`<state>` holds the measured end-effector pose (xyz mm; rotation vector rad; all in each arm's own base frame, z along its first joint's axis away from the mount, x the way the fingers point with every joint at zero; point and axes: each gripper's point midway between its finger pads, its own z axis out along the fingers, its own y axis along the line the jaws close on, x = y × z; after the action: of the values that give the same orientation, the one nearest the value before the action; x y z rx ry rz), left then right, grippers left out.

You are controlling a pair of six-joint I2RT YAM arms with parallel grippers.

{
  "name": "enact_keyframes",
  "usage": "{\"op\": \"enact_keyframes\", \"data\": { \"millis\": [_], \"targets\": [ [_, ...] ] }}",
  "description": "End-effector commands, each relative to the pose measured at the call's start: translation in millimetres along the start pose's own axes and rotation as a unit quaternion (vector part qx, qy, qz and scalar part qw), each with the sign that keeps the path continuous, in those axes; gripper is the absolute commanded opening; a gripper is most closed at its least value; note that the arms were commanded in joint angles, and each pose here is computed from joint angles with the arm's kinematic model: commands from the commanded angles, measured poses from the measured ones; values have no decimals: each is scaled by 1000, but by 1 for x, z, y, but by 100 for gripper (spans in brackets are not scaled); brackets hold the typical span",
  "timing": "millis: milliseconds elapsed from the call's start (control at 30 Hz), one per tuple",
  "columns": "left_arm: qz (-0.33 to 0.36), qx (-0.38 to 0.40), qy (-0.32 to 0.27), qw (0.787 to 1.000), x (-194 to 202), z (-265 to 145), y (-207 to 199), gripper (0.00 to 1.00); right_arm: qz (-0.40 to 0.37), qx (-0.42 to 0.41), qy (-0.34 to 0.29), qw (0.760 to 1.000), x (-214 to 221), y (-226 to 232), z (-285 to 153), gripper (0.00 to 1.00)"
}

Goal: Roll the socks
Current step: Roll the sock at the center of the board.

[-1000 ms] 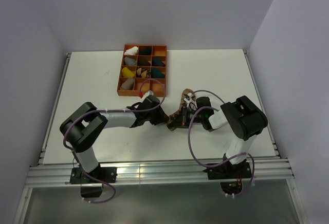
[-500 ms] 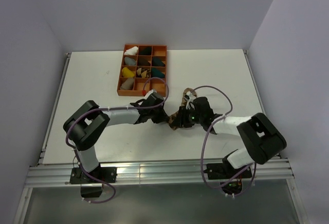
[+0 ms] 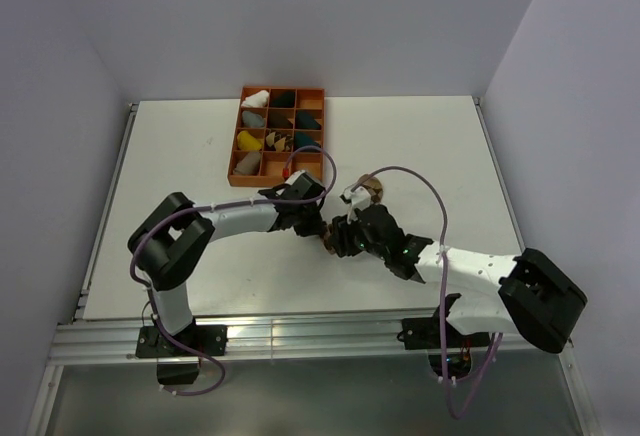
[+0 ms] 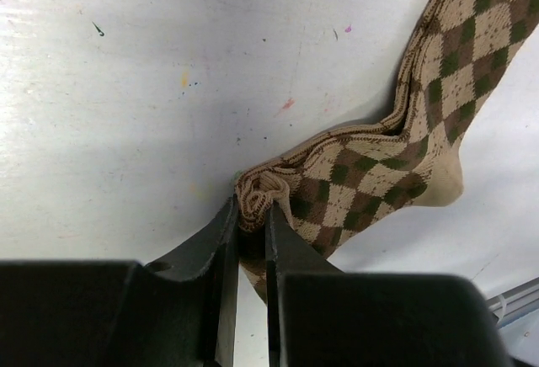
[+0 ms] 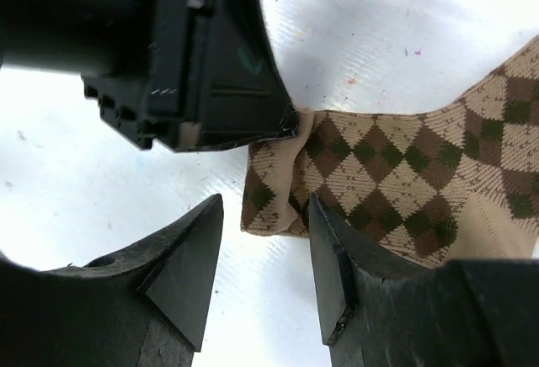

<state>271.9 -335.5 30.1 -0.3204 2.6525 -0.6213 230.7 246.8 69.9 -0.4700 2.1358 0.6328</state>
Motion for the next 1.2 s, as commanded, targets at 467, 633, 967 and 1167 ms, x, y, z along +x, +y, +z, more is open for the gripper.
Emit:
{"op": "enact_keyframes", "data": {
  "millis": [467, 633, 967, 1167],
  "targets": [
    [28, -36, 18, 999, 6, 6, 11, 0, -118, 63, 8, 991, 13, 16, 26, 53],
    [25, -37, 20, 999, 7, 6, 12, 0, -121, 96, 17, 988, 17, 8, 34, 47],
    [-18, -15, -18, 1000, -12, -7, 19, 20, -60, 27, 29, 997, 21, 24, 35, 0],
    [-50, 25, -53, 997, -28, -23, 16, 54, 45, -59, 47, 996, 20, 22, 32, 0]
  ]
}}
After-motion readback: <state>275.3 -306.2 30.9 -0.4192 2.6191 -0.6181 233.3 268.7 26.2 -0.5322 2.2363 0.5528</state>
